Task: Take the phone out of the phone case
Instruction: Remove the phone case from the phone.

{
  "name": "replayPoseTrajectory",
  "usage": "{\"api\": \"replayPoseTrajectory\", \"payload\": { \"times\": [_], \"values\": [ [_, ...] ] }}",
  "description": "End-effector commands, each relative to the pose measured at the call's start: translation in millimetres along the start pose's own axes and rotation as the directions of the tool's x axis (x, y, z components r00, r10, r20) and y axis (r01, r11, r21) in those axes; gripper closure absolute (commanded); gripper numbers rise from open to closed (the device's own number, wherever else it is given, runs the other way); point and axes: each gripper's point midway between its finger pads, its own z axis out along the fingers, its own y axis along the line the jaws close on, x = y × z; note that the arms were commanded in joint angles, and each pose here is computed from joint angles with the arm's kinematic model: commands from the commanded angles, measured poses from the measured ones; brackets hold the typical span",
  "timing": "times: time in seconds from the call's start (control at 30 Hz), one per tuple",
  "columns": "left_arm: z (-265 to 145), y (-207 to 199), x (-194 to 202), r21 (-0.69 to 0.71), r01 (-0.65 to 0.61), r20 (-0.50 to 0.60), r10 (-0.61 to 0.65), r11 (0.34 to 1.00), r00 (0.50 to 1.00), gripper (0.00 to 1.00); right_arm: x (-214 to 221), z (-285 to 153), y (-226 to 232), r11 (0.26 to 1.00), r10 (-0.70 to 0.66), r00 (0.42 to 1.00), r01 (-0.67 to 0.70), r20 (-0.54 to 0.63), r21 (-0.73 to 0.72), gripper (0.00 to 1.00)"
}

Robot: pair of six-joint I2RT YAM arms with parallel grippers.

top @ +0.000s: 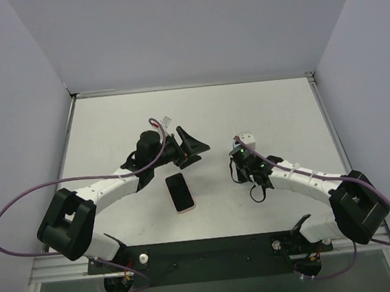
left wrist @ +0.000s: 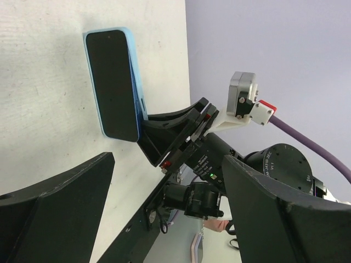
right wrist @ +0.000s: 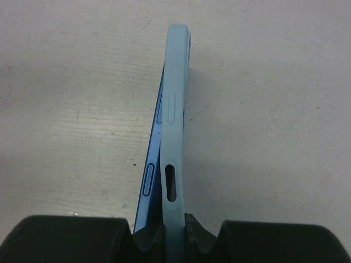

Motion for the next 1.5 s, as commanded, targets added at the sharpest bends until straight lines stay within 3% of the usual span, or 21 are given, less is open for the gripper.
{"api": "replayPoseTrajectory", "payload": {
  "times": [0.0,0.4,0.57,0.63,0.87,1.23,1.47],
  "values": [
    [-2.4,-4.1,-1.8,-0.001,-0.034,0.008,0.034,0.999,0.999,0.09,9.5,22.4,-4.9,0.998,0.017,1.0,-0.017,0.001,0.063,0.85],
    [5.0,10.1,9.9,-0.043,-0.054,-0.034,0.052,0.998,0.998,0.09,40.9,64.6,-4.1,0.992,0.118,0.988,-0.114,-0.098,0.047,0.83],
    [17.5,20.3,20.5,-0.077,-0.075,-0.087,0.068,0.994,0.994,0.09,43.5,65.1,-7.5,0.986,0.166,0.98,-0.167,-0.113,0.007,0.93],
    [26.9,26.2,26.7,-0.092,-0.088,-0.119,0.076,0.992,0.99,0.09,41.7,63.4,-4.4,0.987,0.157,0.981,-0.16,-0.113,-0.015,1.0],
    [50.9,39.4,44.4,-0.154,-0.17,-0.204,0.138,0.973,0.969,0.12,40.1,51.3,3.2,0.993,0.093,0.978,-0.106,-0.188,-0.059,1.0],
    [47.1,57.5,42.2,-0.259,-0.206,-0.2,0.157,0.944,0.967,0.14,55.8,23.8,23.7,0.995,-0.031,0.966,0.006,-0.257,-0.098,1.0],
    [66.7,58.8,44.1,-0.291,-0.225,-0.214,0.166,0.93,0.963,0.18,68.3,27.5,30.6,0.993,-0.043,0.966,0.013,-0.255,-0.119,1.0]
  ]
}}
